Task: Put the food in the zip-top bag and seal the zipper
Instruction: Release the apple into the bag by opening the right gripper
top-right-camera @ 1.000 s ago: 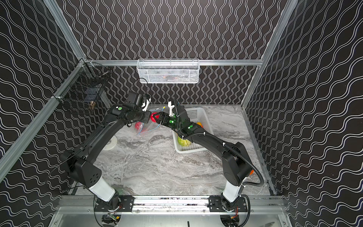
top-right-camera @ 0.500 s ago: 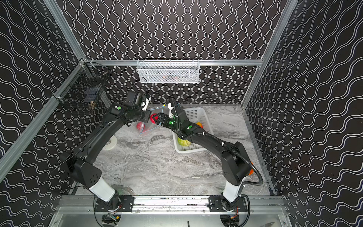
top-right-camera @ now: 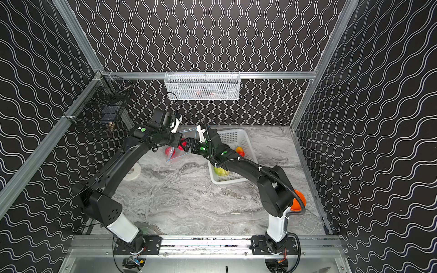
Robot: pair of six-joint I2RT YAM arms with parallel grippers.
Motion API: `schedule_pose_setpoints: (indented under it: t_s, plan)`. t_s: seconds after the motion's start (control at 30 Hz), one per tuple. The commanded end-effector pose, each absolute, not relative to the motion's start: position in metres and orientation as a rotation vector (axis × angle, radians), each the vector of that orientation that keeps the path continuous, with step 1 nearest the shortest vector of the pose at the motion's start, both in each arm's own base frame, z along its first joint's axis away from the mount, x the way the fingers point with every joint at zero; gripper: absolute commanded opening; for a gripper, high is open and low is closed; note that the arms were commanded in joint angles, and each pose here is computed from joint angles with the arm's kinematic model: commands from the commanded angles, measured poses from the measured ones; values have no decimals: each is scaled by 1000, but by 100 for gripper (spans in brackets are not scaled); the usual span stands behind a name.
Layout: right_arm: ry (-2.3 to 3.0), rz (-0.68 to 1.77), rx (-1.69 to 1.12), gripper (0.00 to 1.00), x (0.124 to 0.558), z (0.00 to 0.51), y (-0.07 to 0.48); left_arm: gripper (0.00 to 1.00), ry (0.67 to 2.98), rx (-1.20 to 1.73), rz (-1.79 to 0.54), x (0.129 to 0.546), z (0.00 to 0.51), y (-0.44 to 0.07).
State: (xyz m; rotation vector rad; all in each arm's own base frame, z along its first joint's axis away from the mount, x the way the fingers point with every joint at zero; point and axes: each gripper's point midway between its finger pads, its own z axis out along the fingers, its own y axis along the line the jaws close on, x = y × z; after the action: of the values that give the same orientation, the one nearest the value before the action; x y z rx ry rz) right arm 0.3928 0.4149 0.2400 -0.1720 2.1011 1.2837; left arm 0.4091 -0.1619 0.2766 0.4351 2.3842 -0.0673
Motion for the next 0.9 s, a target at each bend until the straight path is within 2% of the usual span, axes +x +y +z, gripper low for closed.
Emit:
schedule_pose_setpoints:
  t_s: [0.0, 0.3, 0.87]
  plan:
    - [2002, 1339, -254, 98, 395, 257, 425, 0, 2383, 428, -88, 409, 279, -164]
    - [1954, 1409, -295, 98, 394, 252, 409, 0, 2393, 427, -114, 410, 279, -168]
    - [2046, 1269, -224, 98, 388, 244, 376, 0, 2377, 405, -36, 415, 280, -158]
